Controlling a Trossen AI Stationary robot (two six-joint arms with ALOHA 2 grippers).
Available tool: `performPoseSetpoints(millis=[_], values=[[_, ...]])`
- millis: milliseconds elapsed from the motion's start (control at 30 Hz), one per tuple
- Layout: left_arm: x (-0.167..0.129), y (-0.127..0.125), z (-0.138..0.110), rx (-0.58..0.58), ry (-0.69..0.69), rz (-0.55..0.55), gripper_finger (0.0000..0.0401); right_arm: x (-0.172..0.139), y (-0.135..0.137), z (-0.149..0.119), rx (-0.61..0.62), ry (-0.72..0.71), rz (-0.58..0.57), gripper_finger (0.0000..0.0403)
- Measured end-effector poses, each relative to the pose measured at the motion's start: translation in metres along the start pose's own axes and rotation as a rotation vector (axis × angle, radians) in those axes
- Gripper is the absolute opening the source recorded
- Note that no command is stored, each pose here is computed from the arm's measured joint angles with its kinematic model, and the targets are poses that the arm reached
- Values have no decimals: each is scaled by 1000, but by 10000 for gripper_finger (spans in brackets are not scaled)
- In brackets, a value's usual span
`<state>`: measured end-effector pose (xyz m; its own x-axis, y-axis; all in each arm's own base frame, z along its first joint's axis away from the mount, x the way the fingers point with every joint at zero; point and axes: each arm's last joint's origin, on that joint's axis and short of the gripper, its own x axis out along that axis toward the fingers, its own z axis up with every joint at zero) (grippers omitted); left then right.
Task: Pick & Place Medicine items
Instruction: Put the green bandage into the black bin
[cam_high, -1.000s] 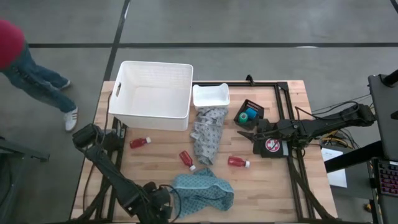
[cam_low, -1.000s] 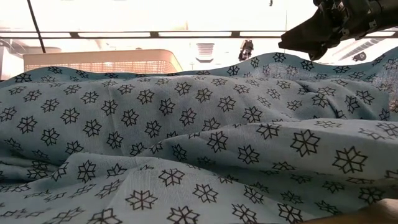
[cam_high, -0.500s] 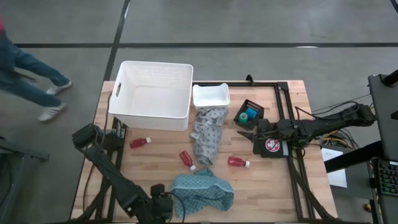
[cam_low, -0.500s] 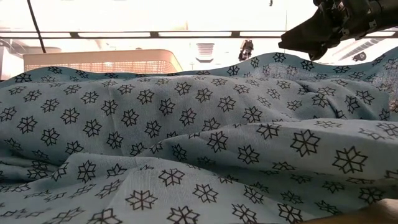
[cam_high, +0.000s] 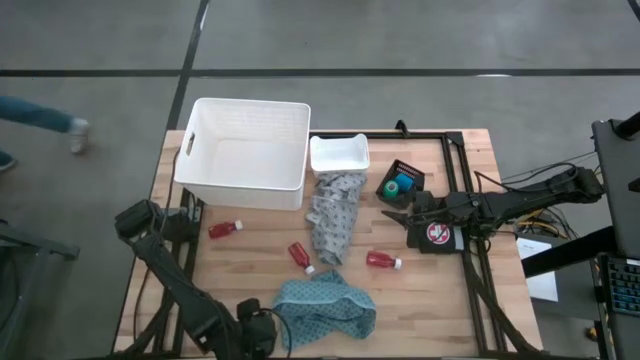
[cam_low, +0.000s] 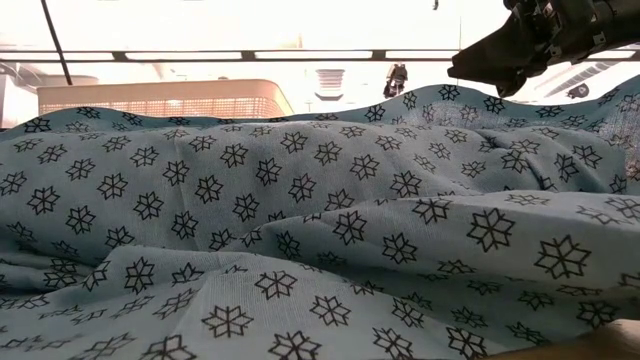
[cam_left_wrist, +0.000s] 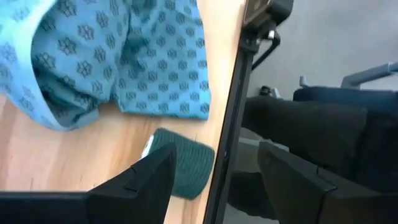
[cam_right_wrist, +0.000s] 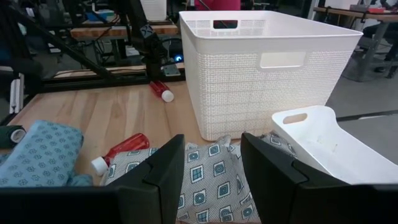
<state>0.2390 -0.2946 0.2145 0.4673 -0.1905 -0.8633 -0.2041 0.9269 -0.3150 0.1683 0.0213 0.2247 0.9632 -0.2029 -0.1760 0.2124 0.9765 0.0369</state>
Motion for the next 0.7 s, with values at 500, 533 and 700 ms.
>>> performPoseSetpoints(millis=[500, 533, 700], values=[[-5, -13, -13, 30, -93, -35, 231, 0, 0, 0, 0, 0, 0, 155], [-5, -13, -15, 36, -91, -37, 231, 0, 0, 0, 0, 0, 0, 155], [-1, -16, -23, 62, -80, -31, 231, 0, 0, 0, 0, 0, 0, 155]])
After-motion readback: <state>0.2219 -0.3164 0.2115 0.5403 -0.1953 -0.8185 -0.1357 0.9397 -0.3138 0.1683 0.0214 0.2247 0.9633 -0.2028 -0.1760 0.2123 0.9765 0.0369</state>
